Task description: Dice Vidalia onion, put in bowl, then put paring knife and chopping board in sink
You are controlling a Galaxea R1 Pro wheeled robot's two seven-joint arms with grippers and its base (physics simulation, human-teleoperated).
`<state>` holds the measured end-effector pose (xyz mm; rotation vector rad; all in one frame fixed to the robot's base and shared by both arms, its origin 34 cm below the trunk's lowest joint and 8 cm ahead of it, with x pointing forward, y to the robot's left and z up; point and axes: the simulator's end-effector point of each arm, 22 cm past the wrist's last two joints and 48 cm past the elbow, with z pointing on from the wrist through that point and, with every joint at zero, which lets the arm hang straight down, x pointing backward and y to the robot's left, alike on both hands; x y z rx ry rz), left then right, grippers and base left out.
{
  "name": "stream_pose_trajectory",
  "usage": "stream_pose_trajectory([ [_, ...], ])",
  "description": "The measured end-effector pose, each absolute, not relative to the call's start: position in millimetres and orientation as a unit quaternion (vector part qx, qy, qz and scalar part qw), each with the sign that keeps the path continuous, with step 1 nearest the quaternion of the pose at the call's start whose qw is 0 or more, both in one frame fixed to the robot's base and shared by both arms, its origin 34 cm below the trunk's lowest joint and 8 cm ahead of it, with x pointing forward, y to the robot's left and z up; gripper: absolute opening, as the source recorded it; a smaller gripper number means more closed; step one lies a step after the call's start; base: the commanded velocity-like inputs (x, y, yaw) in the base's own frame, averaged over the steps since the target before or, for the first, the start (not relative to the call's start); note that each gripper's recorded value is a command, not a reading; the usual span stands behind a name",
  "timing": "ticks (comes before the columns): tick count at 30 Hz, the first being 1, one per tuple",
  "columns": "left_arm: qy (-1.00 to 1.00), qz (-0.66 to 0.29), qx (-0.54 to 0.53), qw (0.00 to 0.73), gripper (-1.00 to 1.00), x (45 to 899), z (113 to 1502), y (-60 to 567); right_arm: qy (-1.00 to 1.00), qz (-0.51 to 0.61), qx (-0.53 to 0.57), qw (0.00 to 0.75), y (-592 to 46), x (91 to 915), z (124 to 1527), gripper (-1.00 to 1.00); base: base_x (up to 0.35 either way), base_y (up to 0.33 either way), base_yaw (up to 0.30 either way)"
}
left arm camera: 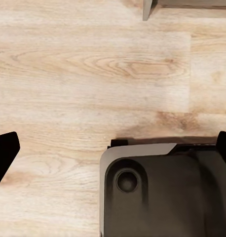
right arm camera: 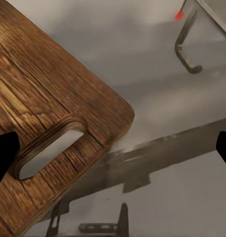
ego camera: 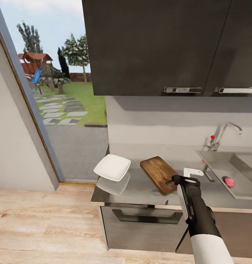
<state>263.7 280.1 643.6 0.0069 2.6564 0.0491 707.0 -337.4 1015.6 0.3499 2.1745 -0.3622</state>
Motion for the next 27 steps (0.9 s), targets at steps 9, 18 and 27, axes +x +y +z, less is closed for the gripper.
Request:
stream_pose_trajectory([
  [9,0.972,0.018,0.003,0.235,1.0,259.8,642.0,280.1,0.878,-0.147,0.141,0.434,-337.8,706.7,1008.5,1.0,0.016,0.001,0.0],
  [18,0.973,0.017,0.004,0.229,1.0,255.7,640.2,278.8,0.88,-0.149,0.15,0.426,-345.7,703.9,999.8,1.0,0.143,0.0,0.0],
  [27,0.975,0.017,0.004,0.223,1.0,251.3,638.5,278.6,0.882,-0.151,0.155,0.419,-350.0,702.4,991.9,1.0,0.006,0.0,0.0],
])
